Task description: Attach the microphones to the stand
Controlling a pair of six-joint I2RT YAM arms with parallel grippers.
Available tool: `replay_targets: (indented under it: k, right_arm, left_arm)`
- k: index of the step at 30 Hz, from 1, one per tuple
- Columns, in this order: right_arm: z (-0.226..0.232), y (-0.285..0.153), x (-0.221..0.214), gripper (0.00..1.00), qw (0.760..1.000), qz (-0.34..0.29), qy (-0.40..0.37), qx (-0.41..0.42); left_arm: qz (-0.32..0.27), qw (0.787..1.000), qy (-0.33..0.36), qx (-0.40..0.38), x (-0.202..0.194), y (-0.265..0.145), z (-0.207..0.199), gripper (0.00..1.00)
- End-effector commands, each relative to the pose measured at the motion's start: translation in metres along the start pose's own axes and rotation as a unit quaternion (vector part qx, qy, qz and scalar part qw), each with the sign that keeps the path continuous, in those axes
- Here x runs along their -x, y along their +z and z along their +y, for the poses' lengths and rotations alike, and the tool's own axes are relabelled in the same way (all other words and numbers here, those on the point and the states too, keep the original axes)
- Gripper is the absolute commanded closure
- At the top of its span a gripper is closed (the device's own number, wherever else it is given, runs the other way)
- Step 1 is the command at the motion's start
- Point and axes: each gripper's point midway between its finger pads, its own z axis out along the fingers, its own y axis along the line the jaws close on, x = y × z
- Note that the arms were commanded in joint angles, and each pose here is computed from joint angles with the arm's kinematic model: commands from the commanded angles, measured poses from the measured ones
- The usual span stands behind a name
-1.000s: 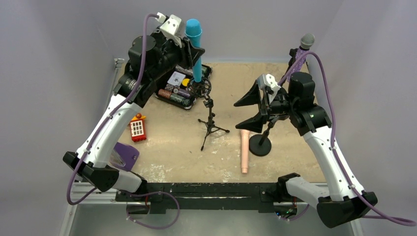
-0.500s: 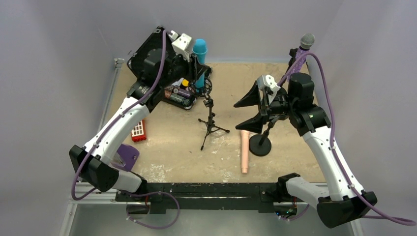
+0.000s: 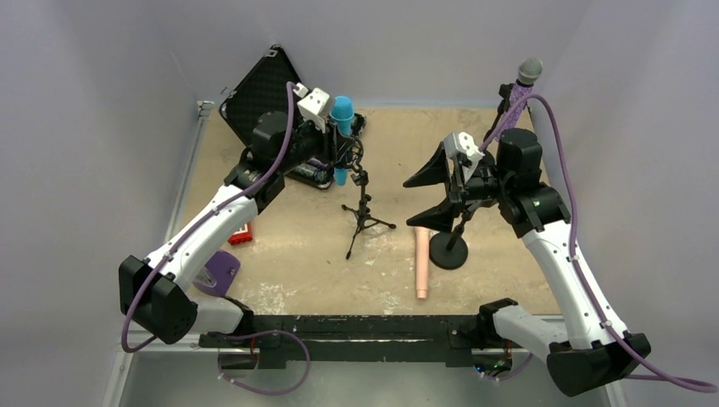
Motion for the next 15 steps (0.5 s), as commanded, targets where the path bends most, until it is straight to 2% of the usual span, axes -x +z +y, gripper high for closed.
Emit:
replay_targets:
  k: [1, 2, 3, 5, 11, 15]
  right_arm:
    - [0.007, -0.001, 0.009, 0.11, 1.000, -0.011, -0.021, 0.013]
    - [0.008, -0.001, 0.008, 0.11, 1.000, -0.011, -0.020, 0.014]
    - [0.008, -0.001, 0.008, 0.11, 1.000, -0.011, -0.021, 0.015]
    - [0.010, -0.002, 0.009, 0.11, 1.000, -0.012, -0.023, 0.016]
    - [0.012, -0.002, 0.009, 0.11, 0.999, -0.013, -0.026, 0.019]
    - [0.010, -0.002, 0.005, 0.10, 0.999, -0.008, -0.029, 0.013]
  left_arm:
    - [-0.050, 0.999, -0.011, -0.009, 0.029, -0.012, -0.009, 0.66]
    - [-0.052, 0.999, -0.015, -0.006, 0.031, -0.014, -0.008, 0.50]
    - [-0.055, 0.998, -0.018, 0.000, 0.033, -0.016, -0.007, 0.39]
    - [-0.064, 0.998, -0.019, 0.009, 0.042, -0.024, -0.007, 0.26]
    - [-0.064, 0.997, -0.024, 0.044, 0.057, -0.052, -0.004, 0.08]
    - [-0.061, 0.996, -0.029, 0.065, 0.058, -0.068, -0.001, 0.04]
